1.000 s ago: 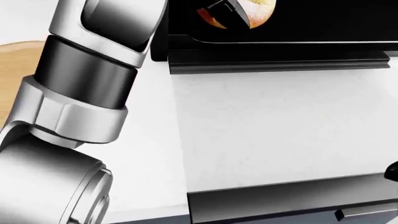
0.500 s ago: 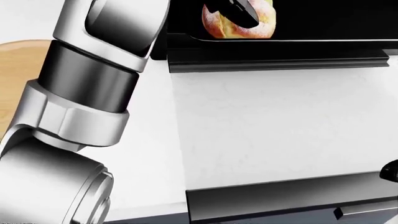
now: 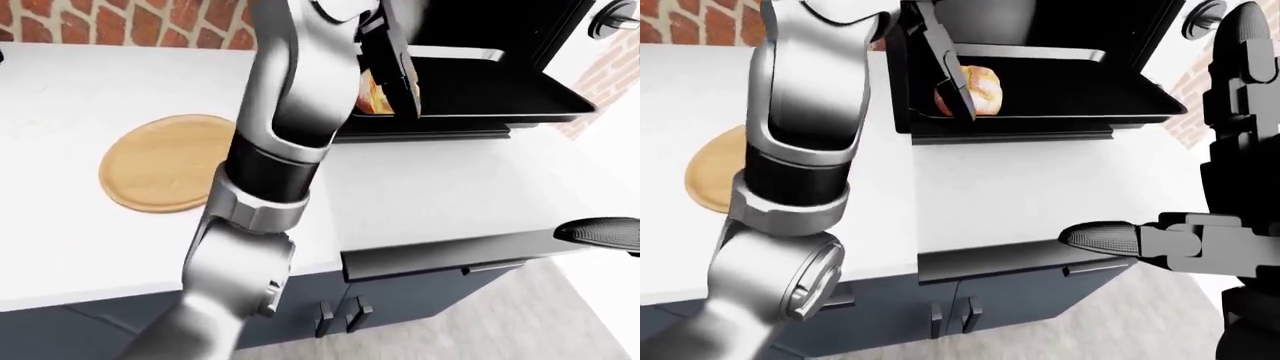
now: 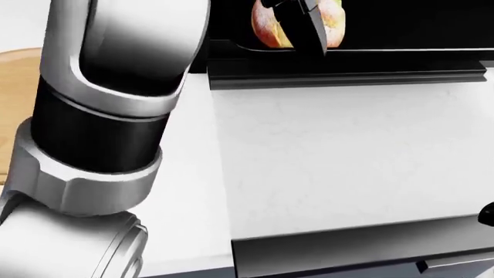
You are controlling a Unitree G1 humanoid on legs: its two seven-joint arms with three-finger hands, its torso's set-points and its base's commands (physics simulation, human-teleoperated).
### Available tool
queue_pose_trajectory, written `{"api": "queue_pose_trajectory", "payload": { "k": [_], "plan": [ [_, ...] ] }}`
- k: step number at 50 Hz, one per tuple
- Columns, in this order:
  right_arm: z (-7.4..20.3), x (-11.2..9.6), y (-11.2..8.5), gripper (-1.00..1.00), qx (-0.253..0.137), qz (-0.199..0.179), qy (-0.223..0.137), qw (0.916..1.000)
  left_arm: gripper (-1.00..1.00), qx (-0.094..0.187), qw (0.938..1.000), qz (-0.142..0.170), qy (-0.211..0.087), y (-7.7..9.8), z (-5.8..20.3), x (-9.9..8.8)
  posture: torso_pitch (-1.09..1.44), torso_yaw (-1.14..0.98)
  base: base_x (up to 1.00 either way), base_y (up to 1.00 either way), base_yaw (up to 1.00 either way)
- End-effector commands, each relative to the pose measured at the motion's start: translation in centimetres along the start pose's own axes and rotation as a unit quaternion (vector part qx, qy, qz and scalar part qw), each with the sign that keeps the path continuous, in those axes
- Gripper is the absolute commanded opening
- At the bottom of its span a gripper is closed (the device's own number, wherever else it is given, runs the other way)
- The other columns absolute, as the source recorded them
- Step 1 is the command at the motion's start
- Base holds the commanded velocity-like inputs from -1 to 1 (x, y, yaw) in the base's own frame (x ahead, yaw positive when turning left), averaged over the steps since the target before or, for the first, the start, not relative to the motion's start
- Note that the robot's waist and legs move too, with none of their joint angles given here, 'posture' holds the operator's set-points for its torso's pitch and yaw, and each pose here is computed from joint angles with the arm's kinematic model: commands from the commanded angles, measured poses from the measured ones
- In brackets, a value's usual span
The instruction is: Place the scone on the tray of the toaster oven.
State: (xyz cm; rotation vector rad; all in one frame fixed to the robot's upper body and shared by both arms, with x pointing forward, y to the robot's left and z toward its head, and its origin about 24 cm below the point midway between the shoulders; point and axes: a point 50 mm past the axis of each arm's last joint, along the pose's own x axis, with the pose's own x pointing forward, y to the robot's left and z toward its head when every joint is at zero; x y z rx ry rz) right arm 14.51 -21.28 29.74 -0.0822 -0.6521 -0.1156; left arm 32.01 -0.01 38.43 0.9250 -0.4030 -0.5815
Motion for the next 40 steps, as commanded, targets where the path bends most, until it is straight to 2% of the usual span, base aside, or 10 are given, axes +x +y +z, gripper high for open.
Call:
{"api": "queue_pose_trajectory", "payload": {
  "k": [1, 2, 5, 9, 11, 14, 22, 28, 34, 40],
  "plan": [
    [0.7, 0.1, 0.0, 1.00, -0.006, -0.002, -0.028, 0.9996, 1.00, 0.012, 0.9996, 0.022, -0.017, 1.1, 1.6, -1.1, 0.00, 0.00, 0.00, 0.00, 0.00],
    [0.7, 0.1, -0.1, 1.00, -0.006, -0.003, -0.028, 0.9996, 1.00, 0.010, 0.9989, 0.037, -0.025, 1.7, 2.6, -2.3, 0.00, 0.00, 0.00, 0.00, 0.00],
    [0.7, 0.2, 0.0, 1.00, -0.005, -0.002, -0.028, 0.9996, 1.00, 0.014, 0.9981, 0.053, -0.030, 2.4, 3.7, -4.1, 0.00, 0.00, 0.00, 0.00, 0.00],
    [0.7, 0.2, 0.0, 1.00, -0.006, -0.003, -0.027, 0.9996, 1.00, 0.018, 0.9967, 0.069, -0.038, 3.4, 5.0, -5.7, 0.00, 0.00, 0.00, 0.00, 0.00],
    [0.8, 0.2, 0.0, 1.00, -0.007, -0.005, -0.028, 0.9996, 1.00, 0.022, 0.9953, 0.088, -0.036, 4.4, 5.3, -6.6, 0.00, 0.00, 0.00, 0.00, 0.00],
    [0.9, 0.2, -0.2, 1.00, -0.008, -0.007, -0.028, 0.9996, 1.00, 0.021, 0.9943, 0.101, -0.027, 5.1, 5.2, -8.0, 0.00, 0.00, 0.00, 0.00, 0.00],
    [1.4, 0.2, -0.5, 1.00, -0.010, -0.009, -0.031, 0.9994, 1.00, 0.012, 0.9880, 0.153, 0.019, 6.7, 2.4, -11.0, 0.00, 0.00, 0.00, 0.00, 0.00],
    [1.7, 0.2, -0.7, 1.00, -0.011, -0.011, -0.033, 0.9993, 1.00, 0.002, 0.9838, 0.176, 0.032, 7.0, 1.4, -12.8, 0.00, 0.00, 0.00, 0.00, 0.00],
    [1.7, 0.2, -0.8, 1.00, -0.013, -0.015, -0.032, 0.9993, 1.00, -0.017, 0.9757, 0.208, 0.067, 6.9, -0.6, -15.4, 0.00, 0.00, 0.00, 0.00, 0.00],
    [2.2, 0.1, -1.2, 1.00, -0.016, -0.020, -0.034, 0.9991, 1.00, -0.031, 0.9671, 0.238, 0.085, 7.3, -1.9, -17.6, 0.00, 0.00, 0.00, 0.00, 0.00]
  ]
}}
